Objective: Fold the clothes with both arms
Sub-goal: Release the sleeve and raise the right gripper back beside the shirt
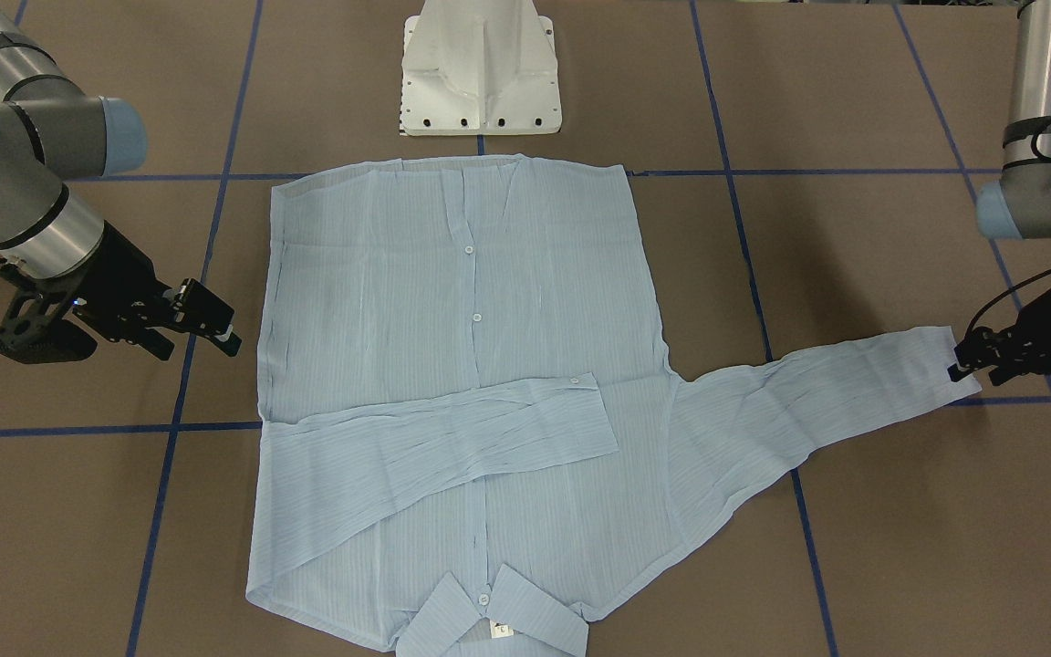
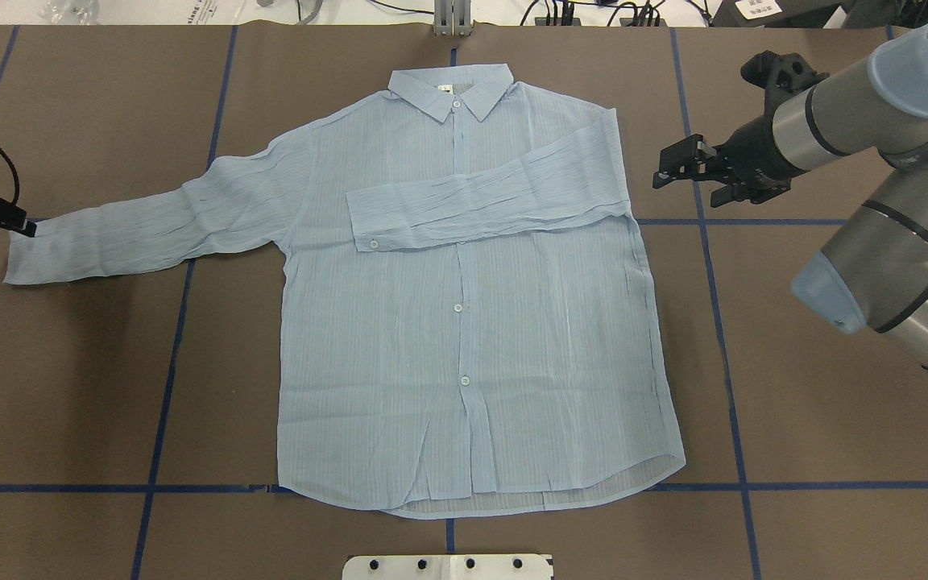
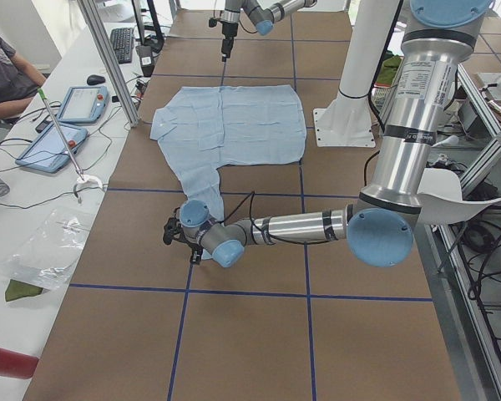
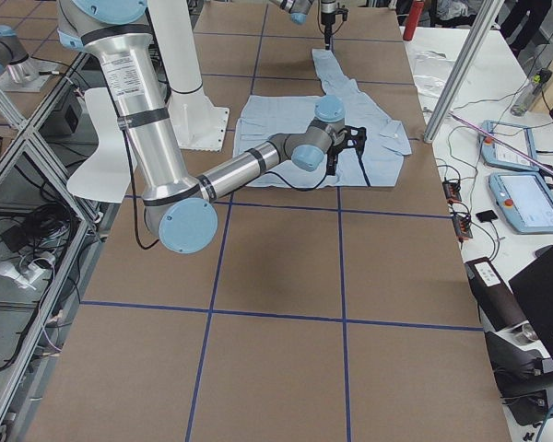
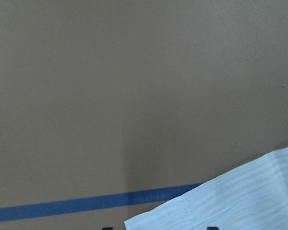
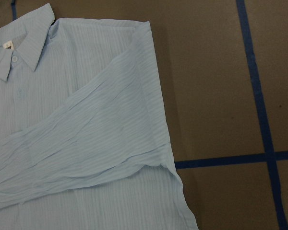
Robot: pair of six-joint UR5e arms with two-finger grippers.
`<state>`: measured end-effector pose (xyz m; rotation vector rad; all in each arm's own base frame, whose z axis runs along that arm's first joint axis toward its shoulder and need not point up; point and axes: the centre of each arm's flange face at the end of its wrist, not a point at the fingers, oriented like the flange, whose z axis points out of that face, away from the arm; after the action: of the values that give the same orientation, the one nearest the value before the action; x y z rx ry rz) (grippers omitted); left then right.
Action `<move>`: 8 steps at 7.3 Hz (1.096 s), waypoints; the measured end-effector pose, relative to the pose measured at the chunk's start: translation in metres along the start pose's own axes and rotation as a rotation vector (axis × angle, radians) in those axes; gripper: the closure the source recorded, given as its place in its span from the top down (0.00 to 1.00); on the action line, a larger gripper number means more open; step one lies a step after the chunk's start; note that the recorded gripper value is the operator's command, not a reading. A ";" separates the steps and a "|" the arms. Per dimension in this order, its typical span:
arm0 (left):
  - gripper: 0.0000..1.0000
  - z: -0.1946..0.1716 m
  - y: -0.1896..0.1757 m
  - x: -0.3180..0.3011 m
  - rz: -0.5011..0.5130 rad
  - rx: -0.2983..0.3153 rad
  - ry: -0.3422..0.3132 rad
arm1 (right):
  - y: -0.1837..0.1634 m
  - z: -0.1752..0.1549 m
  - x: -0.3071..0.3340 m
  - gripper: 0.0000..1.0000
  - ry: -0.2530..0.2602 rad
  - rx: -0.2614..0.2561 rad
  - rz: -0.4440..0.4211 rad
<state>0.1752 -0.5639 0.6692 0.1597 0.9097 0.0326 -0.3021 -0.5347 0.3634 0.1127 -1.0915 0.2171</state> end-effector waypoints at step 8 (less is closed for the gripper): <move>0.53 0.005 0.003 -0.004 -0.009 -0.011 -0.005 | 0.004 -0.001 0.009 0.99 0.004 0.001 0.001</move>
<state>0.1769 -0.5622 0.6759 0.1456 0.9048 0.0287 -0.2979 -0.5299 0.3704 0.1124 -1.0879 0.2187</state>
